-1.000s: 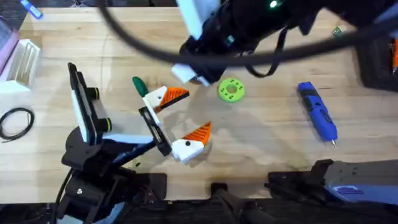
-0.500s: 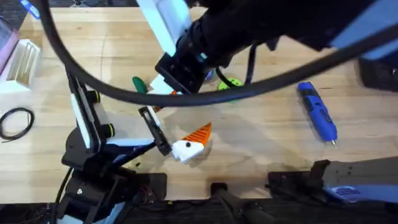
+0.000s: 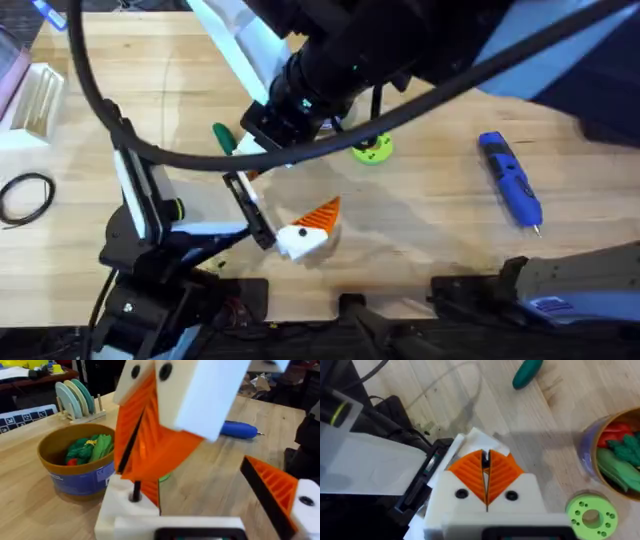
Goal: Pick up the gripper from the table and insert it into the empty holder that is missing its gripper. Then pick up a screw, insert it into the mounting hole, and use the screwdriver to tighten it. Finally, clean up the table by picking up the vegetable and placing it into the bucket.
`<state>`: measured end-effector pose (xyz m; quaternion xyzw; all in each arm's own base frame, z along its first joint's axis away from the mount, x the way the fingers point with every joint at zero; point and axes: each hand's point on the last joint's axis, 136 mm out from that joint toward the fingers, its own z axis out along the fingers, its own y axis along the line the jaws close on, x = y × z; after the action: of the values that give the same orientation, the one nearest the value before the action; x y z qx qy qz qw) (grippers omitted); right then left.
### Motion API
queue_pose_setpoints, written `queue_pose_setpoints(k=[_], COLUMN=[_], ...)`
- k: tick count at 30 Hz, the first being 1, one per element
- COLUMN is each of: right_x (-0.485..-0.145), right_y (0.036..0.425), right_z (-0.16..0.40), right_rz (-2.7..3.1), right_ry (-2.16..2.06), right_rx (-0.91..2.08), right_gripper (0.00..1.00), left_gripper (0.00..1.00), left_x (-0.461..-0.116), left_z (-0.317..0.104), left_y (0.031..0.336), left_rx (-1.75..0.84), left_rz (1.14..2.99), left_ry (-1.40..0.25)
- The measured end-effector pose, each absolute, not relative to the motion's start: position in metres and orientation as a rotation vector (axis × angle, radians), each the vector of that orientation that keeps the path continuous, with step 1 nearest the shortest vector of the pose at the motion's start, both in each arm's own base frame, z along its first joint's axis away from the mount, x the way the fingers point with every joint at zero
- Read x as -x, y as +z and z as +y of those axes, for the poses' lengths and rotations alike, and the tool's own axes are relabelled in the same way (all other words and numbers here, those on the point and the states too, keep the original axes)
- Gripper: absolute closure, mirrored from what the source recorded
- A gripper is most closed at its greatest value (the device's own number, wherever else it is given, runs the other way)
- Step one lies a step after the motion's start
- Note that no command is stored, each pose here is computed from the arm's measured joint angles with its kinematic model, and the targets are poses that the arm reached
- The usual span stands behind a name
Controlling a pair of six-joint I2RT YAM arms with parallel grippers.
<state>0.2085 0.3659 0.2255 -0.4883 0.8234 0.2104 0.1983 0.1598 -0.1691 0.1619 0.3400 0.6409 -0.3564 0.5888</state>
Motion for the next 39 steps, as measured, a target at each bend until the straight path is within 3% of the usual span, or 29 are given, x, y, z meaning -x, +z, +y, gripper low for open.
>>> queue_pose_setpoints(k=[16,21,24,25,27,34,39], right_x=[-0.207,-0.207,-0.217,-0.219,-0.225,-0.243,-0.237], right_y=[0.213,0.214,0.217,0.22,0.227,0.278,0.299], right_z=[0.378,0.379,0.373,0.371,0.368,0.33,0.286], right_rz=[2.311,2.312,2.321,2.322,2.316,2.267,2.309], right_ry=[0.587,0.59,0.563,0.564,0.571,0.59,0.563], right_rx=[1.389,1.381,1.35,1.339,1.315,1.168,1.092], right_gripper=[0.99,0.539,0.186,0.108,0.066,0.055,0.053], left_gripper=[0.014,0.013,0.014,0.015,0.013,0.014,0.014], left_x=[-0.16,-0.16,-0.16,-0.16,-0.16,-0.16,-0.16], left_z=[-0.169,-0.169,-0.169,-0.169,-0.169,-0.169,-0.169], left_y=[0.161,0.161,0.161,0.161,0.161,0.161,0.161], left_rx=[-0.783,-0.78,-0.783,-0.785,-0.789,-0.794,-0.794], left_rz=[1.505,1.505,1.502,1.501,1.498,1.495,1.494], left_ry=[-0.844,-0.841,-0.837,-0.837,-0.836,-0.832,-0.832])
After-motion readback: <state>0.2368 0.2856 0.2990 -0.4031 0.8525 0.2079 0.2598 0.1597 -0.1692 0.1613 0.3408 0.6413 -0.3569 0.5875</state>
